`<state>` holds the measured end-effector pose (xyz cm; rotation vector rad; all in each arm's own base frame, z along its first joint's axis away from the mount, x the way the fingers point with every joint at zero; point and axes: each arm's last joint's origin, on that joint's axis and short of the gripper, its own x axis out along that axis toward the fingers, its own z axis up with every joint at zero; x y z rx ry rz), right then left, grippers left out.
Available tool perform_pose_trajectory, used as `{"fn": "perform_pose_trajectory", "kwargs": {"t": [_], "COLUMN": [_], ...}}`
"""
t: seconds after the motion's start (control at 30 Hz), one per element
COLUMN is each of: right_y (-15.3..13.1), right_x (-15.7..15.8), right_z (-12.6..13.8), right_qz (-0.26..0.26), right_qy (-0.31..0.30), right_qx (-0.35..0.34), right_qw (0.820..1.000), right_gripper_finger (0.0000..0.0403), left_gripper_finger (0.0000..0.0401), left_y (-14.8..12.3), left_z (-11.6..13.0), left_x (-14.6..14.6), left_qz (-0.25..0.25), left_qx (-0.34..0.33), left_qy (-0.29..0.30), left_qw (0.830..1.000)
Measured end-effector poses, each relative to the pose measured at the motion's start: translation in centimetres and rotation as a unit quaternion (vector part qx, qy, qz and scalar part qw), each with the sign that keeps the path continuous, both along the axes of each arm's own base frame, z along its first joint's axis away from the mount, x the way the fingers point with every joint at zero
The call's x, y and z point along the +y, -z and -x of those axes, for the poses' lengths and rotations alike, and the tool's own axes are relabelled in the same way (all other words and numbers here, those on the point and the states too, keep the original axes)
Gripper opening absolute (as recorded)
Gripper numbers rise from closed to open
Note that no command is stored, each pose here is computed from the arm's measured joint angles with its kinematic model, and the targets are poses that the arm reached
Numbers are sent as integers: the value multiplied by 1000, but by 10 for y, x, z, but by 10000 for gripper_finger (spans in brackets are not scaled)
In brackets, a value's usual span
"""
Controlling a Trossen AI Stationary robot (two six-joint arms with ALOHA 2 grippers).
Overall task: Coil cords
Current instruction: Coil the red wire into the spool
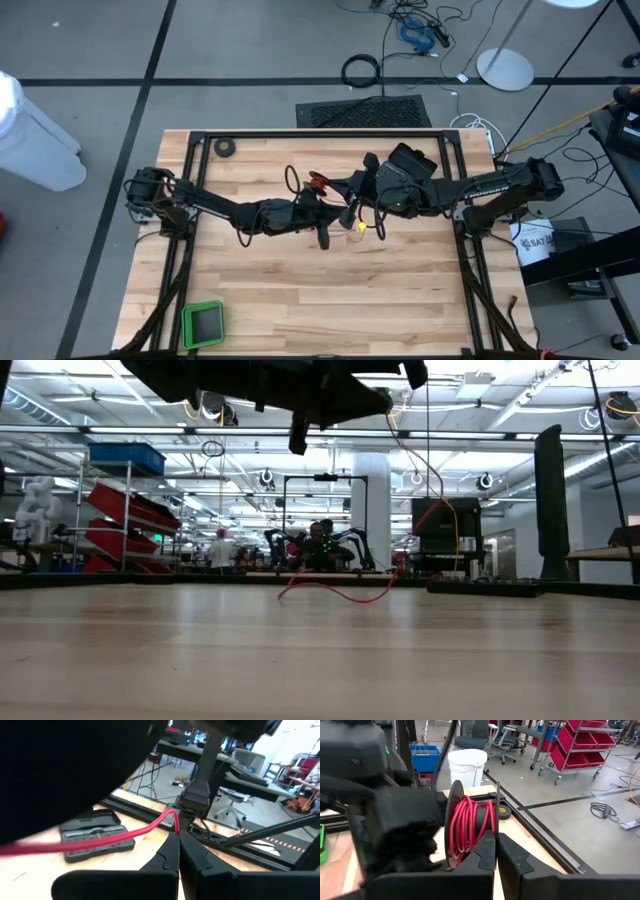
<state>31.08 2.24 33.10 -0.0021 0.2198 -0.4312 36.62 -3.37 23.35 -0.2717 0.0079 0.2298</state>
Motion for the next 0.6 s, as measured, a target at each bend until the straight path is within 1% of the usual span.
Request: {"fn": "perform_pose_trajectory", "kwargs": {"t": [0.2, 0.37, 0.5, 0.6], "right_y": [4, 7, 7, 6], "right_x": [0, 0, 0, 0], "right_z": [1, 2, 2, 2], "right_qz": [6, 11, 10, 9], "right_qy": [-1, -1, -1, -1], "right_qx": [22, 41, 40, 39], "right_qw": [1000, 999, 999, 999], "right_gripper_finger": [0, 0, 0, 0], "left_gripper_finger": [0, 0, 0, 0], "left_y": [-9, -23, -34, -37], "left_z": [5, 14, 20, 23], "left_x": [-11, -21, -21, -20], "left_qz": [0, -9, -14, -16], "left_qx": [-12, -19, -24, -17], "left_qy": [16, 32, 34, 34], "left_qw": [1000, 999, 999, 999]}}
